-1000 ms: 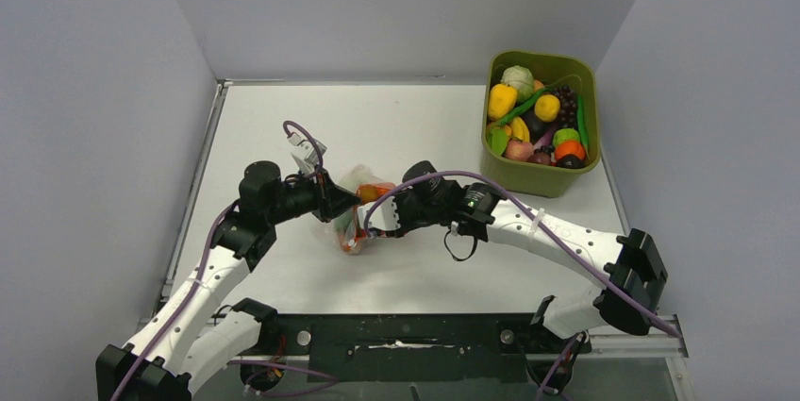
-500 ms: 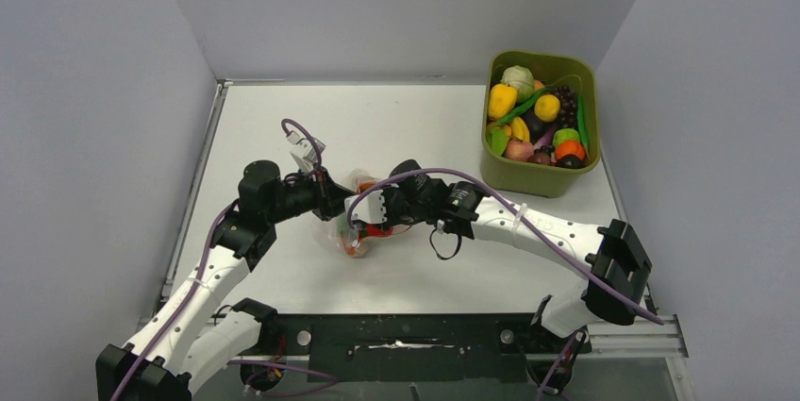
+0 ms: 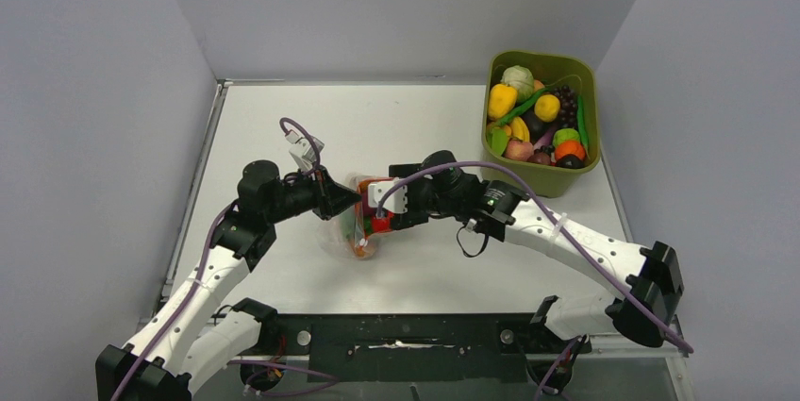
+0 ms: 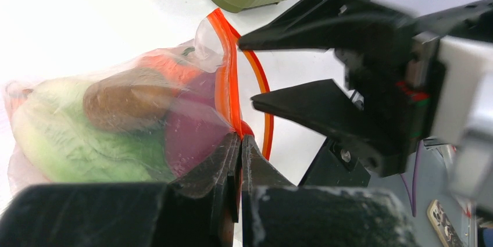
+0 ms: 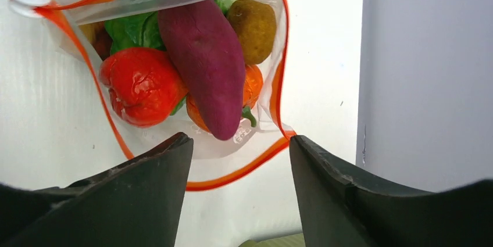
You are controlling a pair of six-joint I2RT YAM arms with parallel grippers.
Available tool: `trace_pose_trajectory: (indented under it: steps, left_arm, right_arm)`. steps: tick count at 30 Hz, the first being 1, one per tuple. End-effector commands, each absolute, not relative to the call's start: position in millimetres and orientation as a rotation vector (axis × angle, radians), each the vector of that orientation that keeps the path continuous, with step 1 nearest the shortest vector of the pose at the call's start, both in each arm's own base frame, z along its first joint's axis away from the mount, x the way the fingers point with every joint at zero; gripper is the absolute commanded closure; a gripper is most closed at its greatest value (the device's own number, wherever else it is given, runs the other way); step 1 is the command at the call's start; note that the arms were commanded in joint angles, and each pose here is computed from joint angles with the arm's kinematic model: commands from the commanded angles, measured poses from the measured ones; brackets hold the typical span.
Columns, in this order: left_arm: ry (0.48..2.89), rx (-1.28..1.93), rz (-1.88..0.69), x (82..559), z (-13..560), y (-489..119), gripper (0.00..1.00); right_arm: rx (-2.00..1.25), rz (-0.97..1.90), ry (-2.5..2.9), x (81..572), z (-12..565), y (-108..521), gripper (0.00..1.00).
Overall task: Place the food in the zip-top bag and seal the zipper
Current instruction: Place the fake vegetable in the zipper food storage bag, then zip the zipper food storage bag at the center of the board.
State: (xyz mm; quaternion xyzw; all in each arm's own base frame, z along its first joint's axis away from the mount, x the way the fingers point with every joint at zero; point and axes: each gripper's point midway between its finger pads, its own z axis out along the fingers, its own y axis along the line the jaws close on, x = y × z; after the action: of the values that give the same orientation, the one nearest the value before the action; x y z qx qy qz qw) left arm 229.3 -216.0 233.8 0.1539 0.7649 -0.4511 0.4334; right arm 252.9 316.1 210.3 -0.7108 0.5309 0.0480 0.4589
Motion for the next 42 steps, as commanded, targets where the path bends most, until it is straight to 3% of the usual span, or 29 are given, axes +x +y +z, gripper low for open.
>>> trace_pose_trajectory:
  steps: [1,5,12,25,36,42]
  left_arm:
    - [1.721,0.428,-1.133,233,286,-219,1.00]
    - [1.718,0.426,-1.133,234,287,-219,1.00]
    - [1.716,0.420,-1.141,235,288,-219,1.00]
    - [1.716,0.415,-1.150,235,289,-220,1.00]
    - [1.713,0.413,-1.157,236,290,-221,1.00]
    - [1.705,0.411,-1.172,234,292,-222,1.00]
  right_arm:
    - [-1.713,0.265,1.186,230,241,317,0.34]
    - [-1.727,0.357,1.125,213,242,319,0.33]
    - [-1.753,0.483,1.072,194,226,333,0.53]
    - [-1.808,0.587,1.014,179,204,365,0.55]
    - [-1.830,0.632,0.994,173,198,377,0.65]
    - [-1.840,0.667,0.995,171,195,384,0.88]
